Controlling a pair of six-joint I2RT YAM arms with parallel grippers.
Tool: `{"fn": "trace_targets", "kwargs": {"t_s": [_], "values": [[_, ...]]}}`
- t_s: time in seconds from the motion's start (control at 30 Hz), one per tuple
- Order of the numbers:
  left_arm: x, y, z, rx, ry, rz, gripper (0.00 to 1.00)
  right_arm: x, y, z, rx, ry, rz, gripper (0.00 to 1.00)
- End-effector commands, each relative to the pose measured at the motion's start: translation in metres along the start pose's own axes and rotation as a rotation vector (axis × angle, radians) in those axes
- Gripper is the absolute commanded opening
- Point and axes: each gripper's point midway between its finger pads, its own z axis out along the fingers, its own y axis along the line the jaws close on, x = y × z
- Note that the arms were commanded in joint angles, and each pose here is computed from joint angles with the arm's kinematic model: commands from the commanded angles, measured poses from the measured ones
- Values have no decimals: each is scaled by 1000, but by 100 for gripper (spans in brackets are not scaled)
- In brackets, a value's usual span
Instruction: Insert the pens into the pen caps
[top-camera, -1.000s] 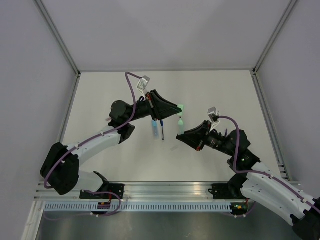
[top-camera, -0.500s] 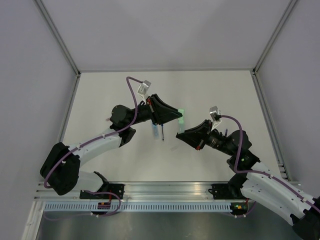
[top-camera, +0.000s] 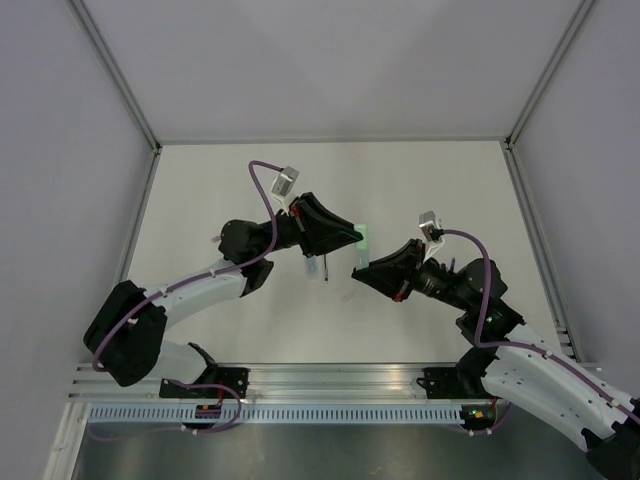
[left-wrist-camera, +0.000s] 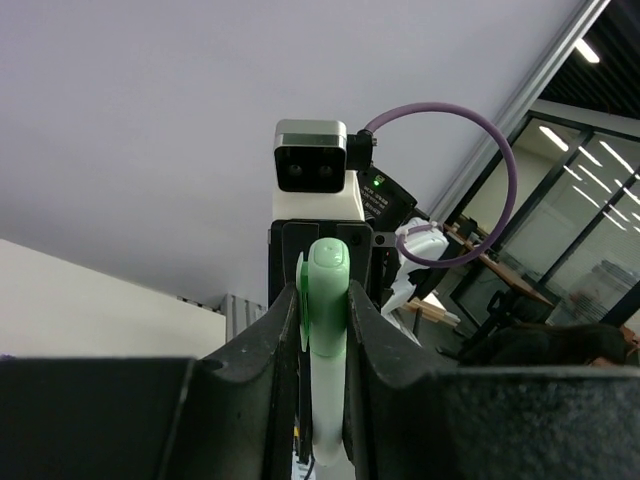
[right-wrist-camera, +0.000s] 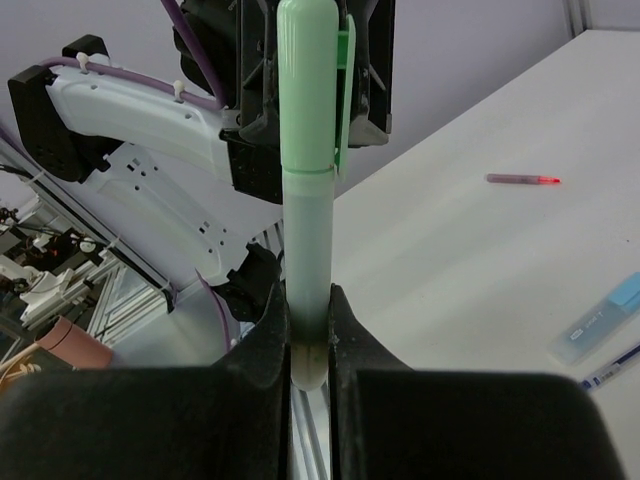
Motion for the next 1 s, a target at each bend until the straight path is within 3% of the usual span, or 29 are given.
{"fn": "trace_targets", "kwargs": {"t_s": [0.0,0.03,0.07,0.23,0.53,0.97], "values": [[16,-29,-3,126,97,11,26,-26,11,5,-29,-62,-49,0],[15,-31,-4,122,96,14,37,-25,11,4,-32,-59,-47,0],[15,-31,-4,116,95,28,43,-24,12,4,-38,-53,-46,0],[2,-33,-2,14,105,69,59,-17,16,2,-69,-45,-14,0],[-16,-26,9,-87,129,135,68,-16,22,2,-92,-33,2,0],[-5,-14,3,-119,162,138,67,-14,23,2,-86,-27,0,0]]}}
